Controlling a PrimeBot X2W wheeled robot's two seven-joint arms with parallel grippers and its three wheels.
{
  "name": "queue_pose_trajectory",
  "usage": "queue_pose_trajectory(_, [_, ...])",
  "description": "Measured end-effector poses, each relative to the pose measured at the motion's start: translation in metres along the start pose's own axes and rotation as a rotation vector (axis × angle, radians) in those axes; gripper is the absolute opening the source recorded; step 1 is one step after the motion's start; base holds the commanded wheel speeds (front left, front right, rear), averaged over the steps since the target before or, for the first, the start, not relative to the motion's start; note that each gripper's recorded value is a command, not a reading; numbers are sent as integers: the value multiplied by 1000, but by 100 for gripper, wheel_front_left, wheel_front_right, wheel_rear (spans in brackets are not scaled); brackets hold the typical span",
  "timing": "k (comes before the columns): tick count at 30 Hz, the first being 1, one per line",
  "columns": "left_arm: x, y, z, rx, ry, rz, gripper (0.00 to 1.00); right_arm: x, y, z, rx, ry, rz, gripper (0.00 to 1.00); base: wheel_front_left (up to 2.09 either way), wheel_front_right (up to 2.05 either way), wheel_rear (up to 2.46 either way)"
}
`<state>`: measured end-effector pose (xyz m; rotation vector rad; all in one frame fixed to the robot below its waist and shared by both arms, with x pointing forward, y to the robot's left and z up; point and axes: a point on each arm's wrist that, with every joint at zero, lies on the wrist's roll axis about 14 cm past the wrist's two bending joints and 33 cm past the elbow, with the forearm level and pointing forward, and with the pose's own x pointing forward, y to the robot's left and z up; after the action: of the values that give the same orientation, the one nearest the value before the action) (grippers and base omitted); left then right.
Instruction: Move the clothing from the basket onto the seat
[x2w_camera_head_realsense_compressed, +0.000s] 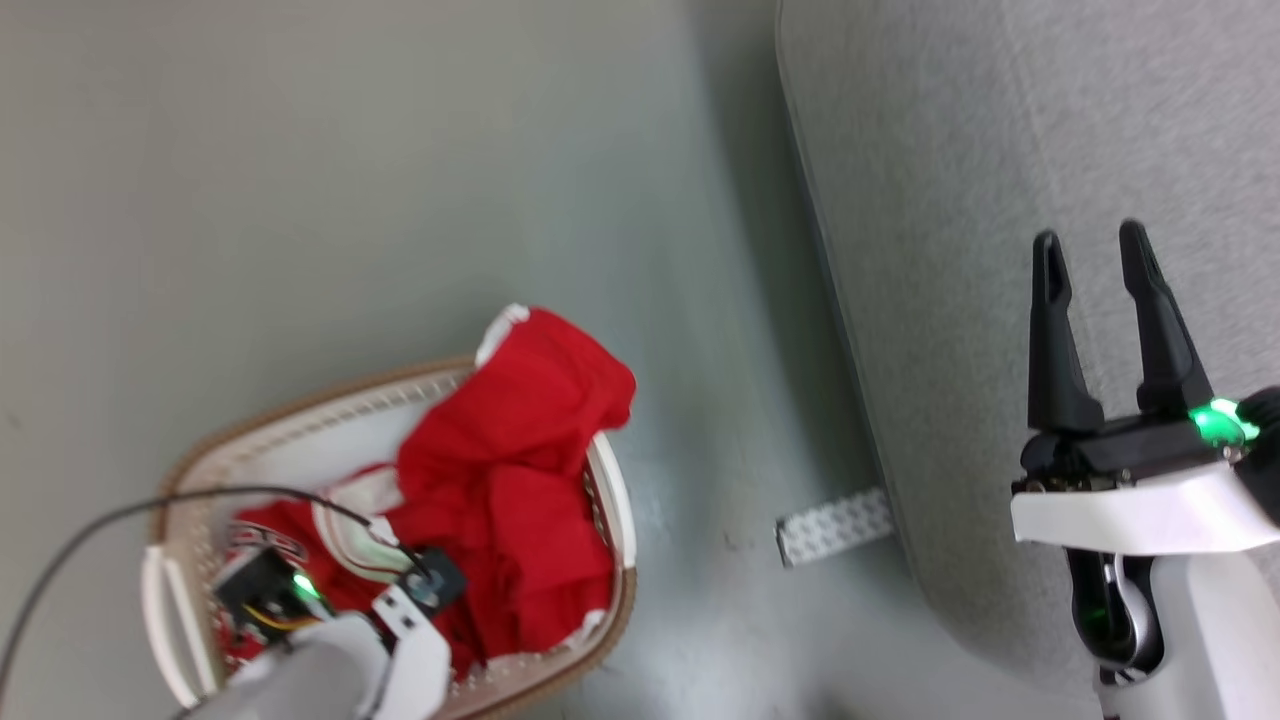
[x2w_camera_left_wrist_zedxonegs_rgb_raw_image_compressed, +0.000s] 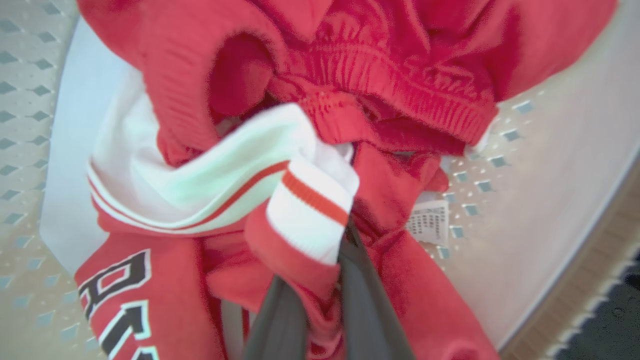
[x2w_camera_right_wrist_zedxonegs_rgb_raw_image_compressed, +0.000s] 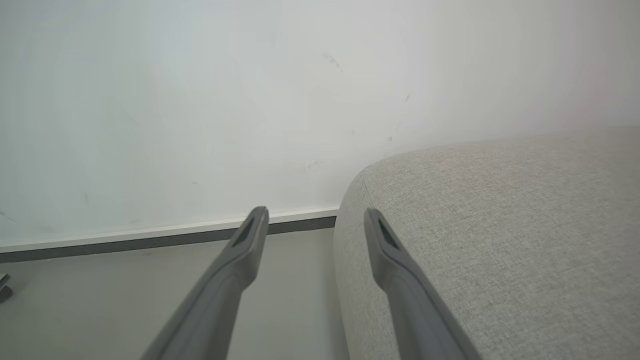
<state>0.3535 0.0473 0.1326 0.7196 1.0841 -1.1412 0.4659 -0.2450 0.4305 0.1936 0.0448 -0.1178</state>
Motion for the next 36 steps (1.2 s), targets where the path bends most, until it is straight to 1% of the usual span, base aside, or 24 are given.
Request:
queue_pose_trajectory(2, [-11,-4,14,-24,-56,13,0,-5,1,10,-9,-18,2,100,0,0,0])
queue_pose_trajectory(5, [-30,-8,38,-91,-153,46,0,-14,8,23,-17,-43,18,100,0,0,0])
queue_pose_trajectory(6, [-44,-13,43,-121,-188,71,0,-20,13,31,-20,-59,31,100,0,0,0])
queue_pose_trajectory(10, [-75,-14,50,-203,-266,144,0,-33,26,53,-16,-109,65,100,0,0,0])
queue_pose_trajectory(16, [-125,-9,81,-282,-470,268,0,-56,40,70,2,-150,99,100,0,0,0])
queue_pose_trajectory(19, [-150,-3,88,-324,-551,333,0,-64,46,77,13,-168,113,100,0,0,0])
queue_pose_trajectory(24, [-195,12,101,-398,-698,446,0,-72,66,88,12,-200,173,100,0,0,0])
queue_pose_trajectory(26, [-220,19,114,-412,-790,486,0,-74,74,93,15,-214,194,100,0,0,0])
queue_pose_trajectory(30, [-281,37,137,-395,-979,596,0,-82,82,100,22,-235,219,100,0,0,0])
queue_pose_trajectory(36, [-355,39,160,-347,-1196,689,0,-91,93,106,29,-252,252,100,0,0,0])
